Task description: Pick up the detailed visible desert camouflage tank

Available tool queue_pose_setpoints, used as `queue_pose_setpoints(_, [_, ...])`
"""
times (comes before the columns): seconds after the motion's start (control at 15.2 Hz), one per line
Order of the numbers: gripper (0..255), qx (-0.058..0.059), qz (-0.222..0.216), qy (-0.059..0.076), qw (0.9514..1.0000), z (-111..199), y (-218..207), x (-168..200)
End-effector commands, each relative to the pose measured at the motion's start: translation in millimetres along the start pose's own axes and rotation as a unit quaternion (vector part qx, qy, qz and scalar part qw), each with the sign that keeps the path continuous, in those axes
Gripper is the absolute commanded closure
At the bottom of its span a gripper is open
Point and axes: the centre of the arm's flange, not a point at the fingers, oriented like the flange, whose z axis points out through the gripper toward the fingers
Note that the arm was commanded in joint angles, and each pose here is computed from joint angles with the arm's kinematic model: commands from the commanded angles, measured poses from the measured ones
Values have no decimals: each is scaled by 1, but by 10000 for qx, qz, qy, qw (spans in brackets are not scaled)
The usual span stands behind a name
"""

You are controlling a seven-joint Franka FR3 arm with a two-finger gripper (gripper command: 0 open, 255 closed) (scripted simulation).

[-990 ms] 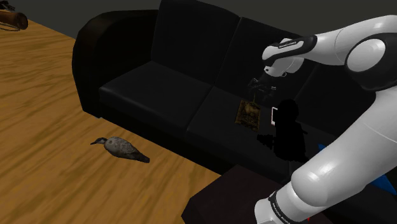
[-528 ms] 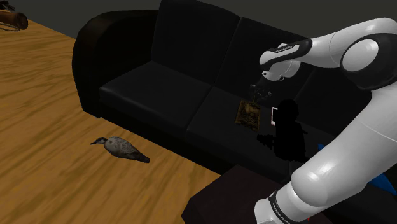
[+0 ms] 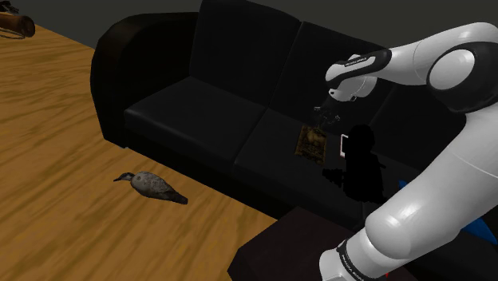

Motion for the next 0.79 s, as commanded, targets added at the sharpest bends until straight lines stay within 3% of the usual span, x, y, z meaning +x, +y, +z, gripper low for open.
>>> queue_pose_setpoints(0.0, [255,-2,3,-4,10000,-5,1,0])
queue_pose_setpoints(0.73, [255,-2,2,-4,10000,-63,-2,-3])
